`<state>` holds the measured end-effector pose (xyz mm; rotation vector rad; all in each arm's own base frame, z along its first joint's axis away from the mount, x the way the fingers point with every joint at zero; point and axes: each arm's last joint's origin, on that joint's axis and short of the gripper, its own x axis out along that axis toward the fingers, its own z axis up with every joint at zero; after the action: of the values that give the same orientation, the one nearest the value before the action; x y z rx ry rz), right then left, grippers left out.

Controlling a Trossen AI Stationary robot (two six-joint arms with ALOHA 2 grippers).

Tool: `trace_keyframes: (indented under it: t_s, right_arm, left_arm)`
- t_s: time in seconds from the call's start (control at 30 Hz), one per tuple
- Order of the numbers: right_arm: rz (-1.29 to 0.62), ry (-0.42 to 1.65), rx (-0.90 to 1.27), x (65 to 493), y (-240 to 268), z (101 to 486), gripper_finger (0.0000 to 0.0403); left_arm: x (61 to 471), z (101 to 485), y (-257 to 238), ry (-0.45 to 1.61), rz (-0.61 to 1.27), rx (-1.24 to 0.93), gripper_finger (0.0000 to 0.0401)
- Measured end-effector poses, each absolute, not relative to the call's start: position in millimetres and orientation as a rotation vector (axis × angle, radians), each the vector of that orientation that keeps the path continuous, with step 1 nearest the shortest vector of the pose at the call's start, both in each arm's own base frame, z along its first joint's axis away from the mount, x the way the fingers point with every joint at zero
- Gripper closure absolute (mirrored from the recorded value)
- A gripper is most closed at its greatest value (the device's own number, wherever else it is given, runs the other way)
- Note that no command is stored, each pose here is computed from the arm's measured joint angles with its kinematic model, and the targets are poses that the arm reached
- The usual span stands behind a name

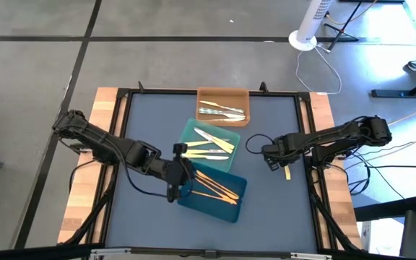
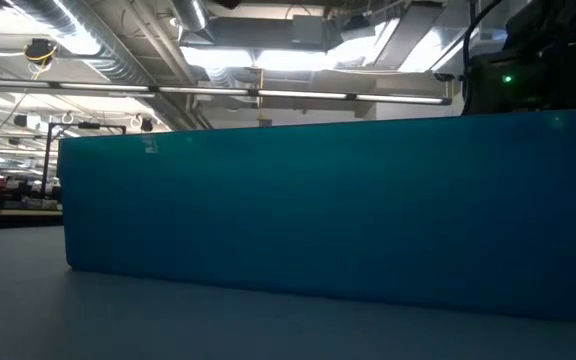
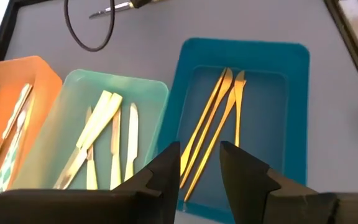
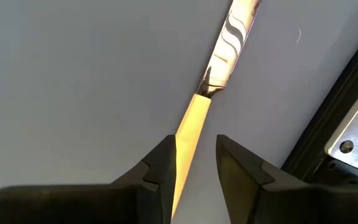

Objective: Sort silverware by color (type)
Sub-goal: Put the yellow knife into the green bin

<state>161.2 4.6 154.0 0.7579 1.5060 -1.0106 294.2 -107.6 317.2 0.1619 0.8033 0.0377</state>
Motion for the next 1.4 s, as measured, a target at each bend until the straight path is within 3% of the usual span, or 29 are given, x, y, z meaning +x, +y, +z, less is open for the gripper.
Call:
trace_keyframes:
  t_s: [0.4,1.17,1.4]
  right_arm:
    - [-0.984,1.483,0.791,154.9,4.9,135.7,0.0299]
    - [-0.984,1.481,0.788,154.8,4.8,134.5,0.0299]
    - [-0.982,1.477,0.790,155.1,4.8,134.4,0.0340]
  left_arm:
    - [296.1,315.9,-108.6,0.781,0.028,0.149,0.0296]
    - [293.5,314.9,-107.5,0.805,0.032,0.170,0.0296]
    - [290.0,318.0,-105.8,0.804,0.035,0.174,0.0296]
